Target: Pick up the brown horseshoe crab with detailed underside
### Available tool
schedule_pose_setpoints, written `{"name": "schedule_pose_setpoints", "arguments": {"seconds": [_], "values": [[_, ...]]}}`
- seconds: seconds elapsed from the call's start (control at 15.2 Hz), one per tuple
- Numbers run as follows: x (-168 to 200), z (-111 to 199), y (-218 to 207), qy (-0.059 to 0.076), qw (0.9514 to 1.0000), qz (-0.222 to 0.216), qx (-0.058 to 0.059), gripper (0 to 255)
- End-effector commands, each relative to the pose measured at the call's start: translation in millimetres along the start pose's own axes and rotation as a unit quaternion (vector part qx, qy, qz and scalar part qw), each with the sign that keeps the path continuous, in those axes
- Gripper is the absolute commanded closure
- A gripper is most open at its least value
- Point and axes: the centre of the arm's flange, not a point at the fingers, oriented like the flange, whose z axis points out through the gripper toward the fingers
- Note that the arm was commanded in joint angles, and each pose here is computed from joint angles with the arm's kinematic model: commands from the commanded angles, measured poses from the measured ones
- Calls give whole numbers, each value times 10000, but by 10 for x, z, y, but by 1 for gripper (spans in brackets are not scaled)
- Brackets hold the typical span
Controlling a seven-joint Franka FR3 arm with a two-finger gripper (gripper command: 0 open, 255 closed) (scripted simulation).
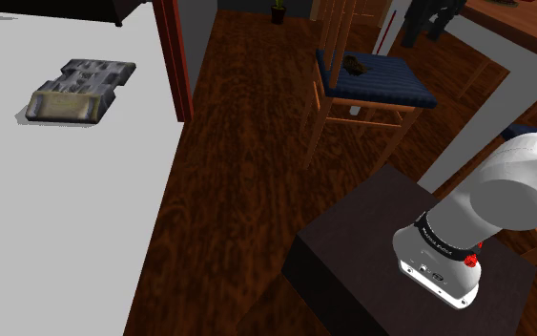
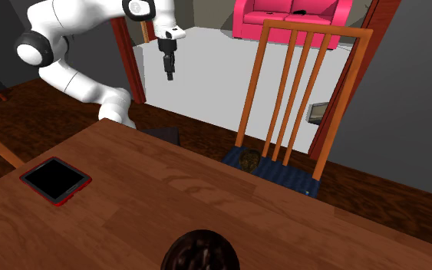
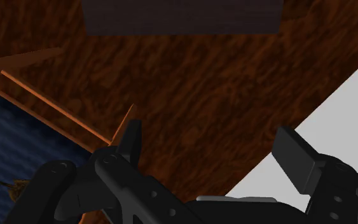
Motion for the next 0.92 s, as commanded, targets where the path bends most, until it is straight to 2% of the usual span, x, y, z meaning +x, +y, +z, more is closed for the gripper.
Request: {"name": "schedule_pose_setpoints", "arguments": {"seconds": [0.0,0.4,0.86], "values": [[0,0,0,0,10000,0,0,0],[139,365,665,117,9976,-681,-56,0],[425,777,1412,253,9887,-1472,-121,0]]}}
